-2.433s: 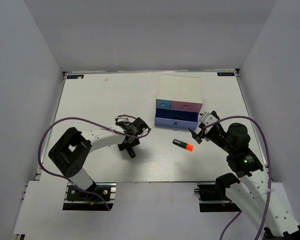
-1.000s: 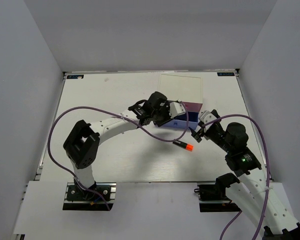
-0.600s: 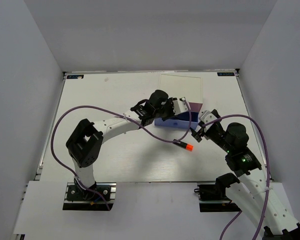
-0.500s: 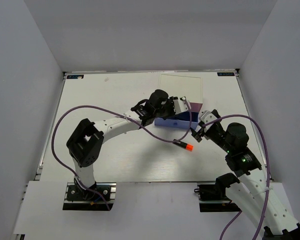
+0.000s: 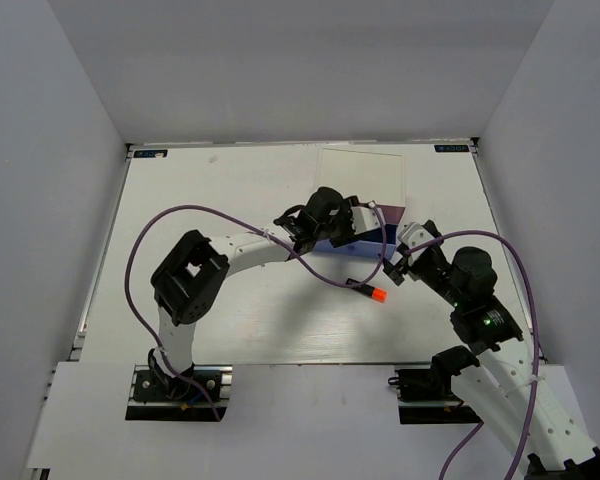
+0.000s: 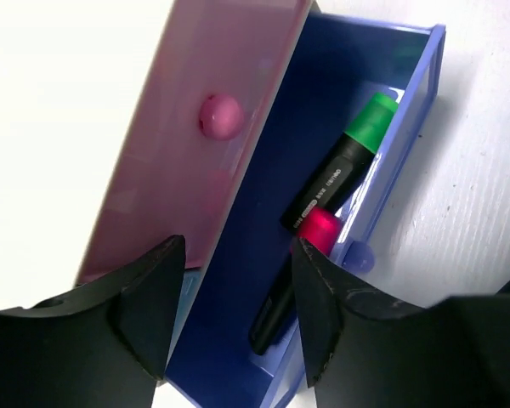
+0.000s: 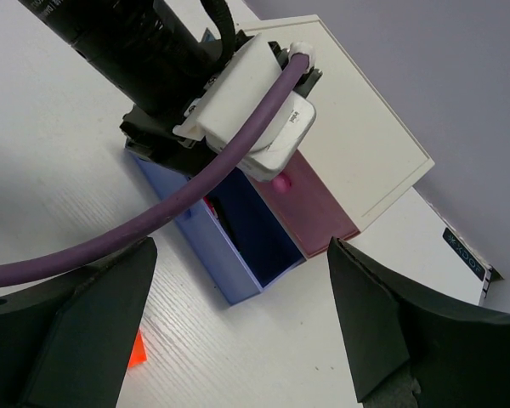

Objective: Sort the stationery into containers
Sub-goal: Place the pen in the drawer, then pick up the pen from the center of the board.

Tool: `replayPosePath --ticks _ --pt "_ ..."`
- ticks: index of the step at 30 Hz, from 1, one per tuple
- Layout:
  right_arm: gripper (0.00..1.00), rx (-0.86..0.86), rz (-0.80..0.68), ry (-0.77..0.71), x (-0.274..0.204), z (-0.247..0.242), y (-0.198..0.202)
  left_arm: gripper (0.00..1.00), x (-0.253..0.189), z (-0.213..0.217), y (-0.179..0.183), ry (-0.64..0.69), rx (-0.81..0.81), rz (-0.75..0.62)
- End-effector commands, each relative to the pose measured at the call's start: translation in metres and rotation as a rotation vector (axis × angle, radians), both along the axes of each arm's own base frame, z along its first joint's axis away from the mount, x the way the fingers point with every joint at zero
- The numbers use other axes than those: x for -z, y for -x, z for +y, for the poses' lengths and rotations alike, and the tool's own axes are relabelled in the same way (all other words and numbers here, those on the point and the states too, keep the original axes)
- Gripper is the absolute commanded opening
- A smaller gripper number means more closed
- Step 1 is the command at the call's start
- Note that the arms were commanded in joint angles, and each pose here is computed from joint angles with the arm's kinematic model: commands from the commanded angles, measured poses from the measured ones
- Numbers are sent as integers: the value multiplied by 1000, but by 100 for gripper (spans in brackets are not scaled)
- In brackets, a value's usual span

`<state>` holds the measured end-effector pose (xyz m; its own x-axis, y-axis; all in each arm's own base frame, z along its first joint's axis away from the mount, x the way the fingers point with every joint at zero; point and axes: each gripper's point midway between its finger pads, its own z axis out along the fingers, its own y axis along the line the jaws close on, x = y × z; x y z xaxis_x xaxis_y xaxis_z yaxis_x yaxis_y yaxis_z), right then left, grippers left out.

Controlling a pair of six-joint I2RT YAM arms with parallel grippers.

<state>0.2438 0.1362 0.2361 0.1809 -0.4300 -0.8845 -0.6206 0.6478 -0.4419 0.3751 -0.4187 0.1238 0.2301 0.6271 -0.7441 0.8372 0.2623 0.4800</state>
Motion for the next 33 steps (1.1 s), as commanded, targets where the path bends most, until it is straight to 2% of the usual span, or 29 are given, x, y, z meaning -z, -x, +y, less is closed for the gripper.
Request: replayPosePath --ticks 1,3,7,11,12,13,14,15,16,17,18,19,20,21,22,23,24,25,27,30,33 --pt "87 0 -51 -19 -12 1 -2 64 -56 -8 3 100 16 -69" --pt "87 0 -48 -18 -12 1 -2 72 -70 -6 8 126 23 -75" --pt "82 -33 -42 5 -6 4 2 74 -100 1 19 210 11 -66" --pt "57 -82 -40 33 -1 9 7 74 -130 20 30 299 -87 -1" --pt "41 -102 -31 38 3 11 9 71 -136 29 28 319 -152 15" --pt "34 -120 -34 38 3 13 11 68 -140 41 25 341 -210 50" --pt "28 -132 -28 53 6 14 12 65 -141 49 28 397 -282 142" --pt "22 -163 -19 56 9 18 15 53 -142 64 37 390 -340 193" --pt "22 -175 -10 61 12 20 16 42 -139 74 41 392 -395 222" --pt "24 -185 4 75 17 21 17 32 -124 93 43 376 -506 264" --pt "41 -205 47 85 28 24 16 21 -135 106 53 403 -529 271" --pt "61 -216 66 92 33 26 17 21 -135 116 58 411 -549 287" --pt "80 -226 125 102 46 28 16 21 -116 128 67 380 -571 308" --pt "90 -238 177 113 56 31 14 23 -114 135 74 392 -579 320" --pt "90 -251 195 116 56 34 13 47 -111 142 82 392 -585 330" --pt "90 -272 220 123 54 37 14 63 -106 157 92 402 -604 326" --pt "90 -280 288 142 68 38 13 75 -103 164 96 408 -620 328" --pt "90 -292 355 156 83 42 12 91 -99 171 99 412 -640 327" --pt "90 -280 410 157 86 47 3 100 -91 189 102 414 -690 292" --pt "90 -221 479 185 102 47 -15 100 -96 198 100 435 -723 258" --pt "89 -164 513 232 119 44 -28 100 -83 198 101 411 -735 277"
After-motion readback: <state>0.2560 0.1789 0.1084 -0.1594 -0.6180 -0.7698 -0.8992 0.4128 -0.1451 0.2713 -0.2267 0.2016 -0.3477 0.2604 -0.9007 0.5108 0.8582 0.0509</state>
